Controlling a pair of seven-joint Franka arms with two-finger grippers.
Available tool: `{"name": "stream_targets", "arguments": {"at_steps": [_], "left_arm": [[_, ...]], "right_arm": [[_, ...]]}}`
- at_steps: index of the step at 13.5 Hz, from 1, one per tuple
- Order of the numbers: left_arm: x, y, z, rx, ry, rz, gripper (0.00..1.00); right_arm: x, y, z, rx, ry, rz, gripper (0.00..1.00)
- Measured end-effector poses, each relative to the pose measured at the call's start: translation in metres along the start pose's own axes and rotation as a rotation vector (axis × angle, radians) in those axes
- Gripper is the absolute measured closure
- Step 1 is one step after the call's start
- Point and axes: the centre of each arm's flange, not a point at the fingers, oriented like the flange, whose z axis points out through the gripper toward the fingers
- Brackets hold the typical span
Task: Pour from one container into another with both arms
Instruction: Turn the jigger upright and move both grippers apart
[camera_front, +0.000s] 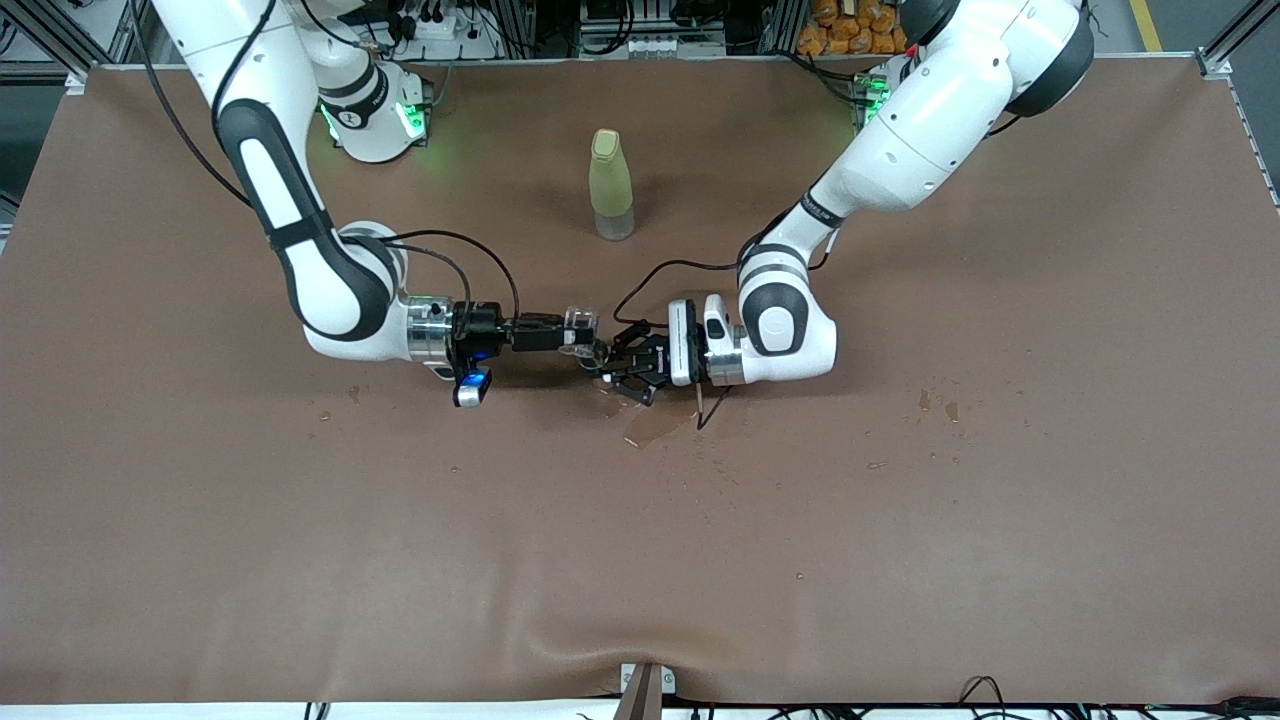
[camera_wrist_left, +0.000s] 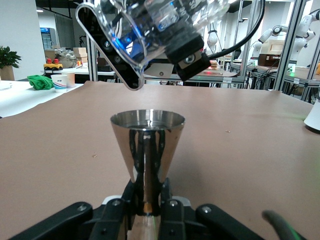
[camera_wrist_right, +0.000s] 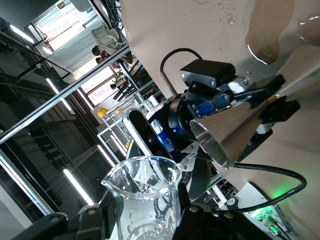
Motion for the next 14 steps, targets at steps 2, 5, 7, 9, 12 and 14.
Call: {"name": "stream_targets", "arguments": {"at_steps": [2, 5, 7, 9, 12, 14], "left_arm": [[0.000, -0.006, -0.006, 0.012, 0.001, -0.001, 0.78], [0.002, -0.023, -0.030, 0.052, 0.003, -0.003, 0.78], [0.002, -0.026, -0.053, 0.062, 0.003, -0.005, 0.78], [0.003, -0.027, -0.091, 0.055, -0.004, 0.006, 0.78], [0.002, -0.034, -0.179, 0.055, -0.007, 0.021, 0.78], [-0.009, -0.032, -0.247, 0.046, -0.022, 0.024, 0.78]], "right_arm": [[0.002, -0.015, -0.002, -0.001, -0.001, -0.051, 0.50], [0.017, -0.053, -0.048, -0.055, -0.019, -0.327, 0.50], [0.034, -0.067, -0.109, -0.104, -0.002, -0.545, 0.50], [0.047, -0.063, -0.169, -0.167, 0.024, -0.798, 0.50], [0.056, -0.047, -0.246, -0.236, 0.003, -1.139, 0.50], [0.058, -0.034, -0.289, -0.219, 0.001, -1.355, 0.50]]}}
